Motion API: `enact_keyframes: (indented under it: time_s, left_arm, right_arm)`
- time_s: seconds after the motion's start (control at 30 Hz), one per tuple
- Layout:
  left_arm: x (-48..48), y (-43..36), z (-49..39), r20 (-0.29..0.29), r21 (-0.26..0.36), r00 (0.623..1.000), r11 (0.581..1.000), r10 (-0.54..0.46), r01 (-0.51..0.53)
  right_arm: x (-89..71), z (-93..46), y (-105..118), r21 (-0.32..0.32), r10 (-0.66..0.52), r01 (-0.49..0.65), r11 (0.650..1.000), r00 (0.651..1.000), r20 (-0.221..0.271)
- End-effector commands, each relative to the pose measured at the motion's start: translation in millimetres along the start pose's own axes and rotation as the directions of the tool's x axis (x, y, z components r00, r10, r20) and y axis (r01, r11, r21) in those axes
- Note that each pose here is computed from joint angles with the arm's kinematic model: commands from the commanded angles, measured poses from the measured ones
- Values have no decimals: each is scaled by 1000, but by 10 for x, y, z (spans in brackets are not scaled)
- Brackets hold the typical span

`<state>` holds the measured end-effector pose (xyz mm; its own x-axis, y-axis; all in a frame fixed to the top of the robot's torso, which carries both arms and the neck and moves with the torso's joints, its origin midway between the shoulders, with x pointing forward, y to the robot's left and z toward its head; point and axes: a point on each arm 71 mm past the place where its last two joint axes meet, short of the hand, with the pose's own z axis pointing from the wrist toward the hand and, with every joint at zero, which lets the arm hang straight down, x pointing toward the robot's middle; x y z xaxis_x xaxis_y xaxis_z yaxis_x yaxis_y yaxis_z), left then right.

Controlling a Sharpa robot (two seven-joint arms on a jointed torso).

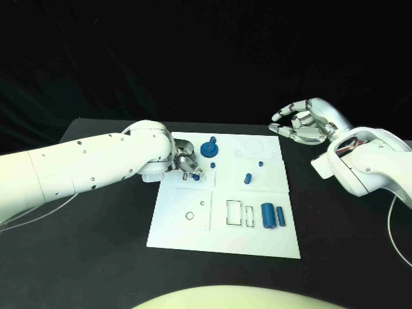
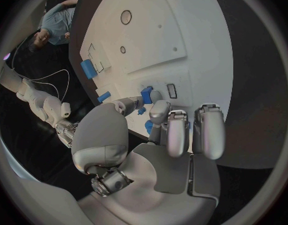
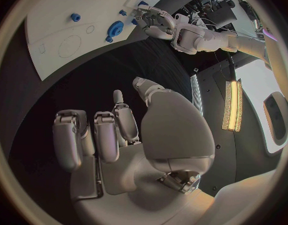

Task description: Assemble the parts on the task board

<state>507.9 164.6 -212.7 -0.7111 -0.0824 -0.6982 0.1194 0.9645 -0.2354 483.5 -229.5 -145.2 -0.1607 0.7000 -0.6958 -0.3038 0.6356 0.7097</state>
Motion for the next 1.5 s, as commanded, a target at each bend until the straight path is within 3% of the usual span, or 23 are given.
enact_keyframes:
  time_s: [0.03, 0.83, 1.23, 1.5]
  left_arm:
    - [67, 2, 16, -42, -6, 999, 1000, 15, -16]
    - [79, 27, -8, -39, -3, 999, 1000, 2, -2]
    - [63, 67, -74, -26, 3, 1000, 1000, -11, 11]
    - [-9, 36, -150, 6, 30, 999, 998, -51, 51]
  right_arm:
    - [9, -1, 8, -11, -1, 1, 1000, 1000, -10]
    - [9, -2, 0, -10, 1, -1, 1000, 1000, -9]
    - [7, -5, -6, -8, 1, -1, 1000, 1000, -8]
    - [-1, -3, -15, -7, 2, -2, 1000, 1000, -3]
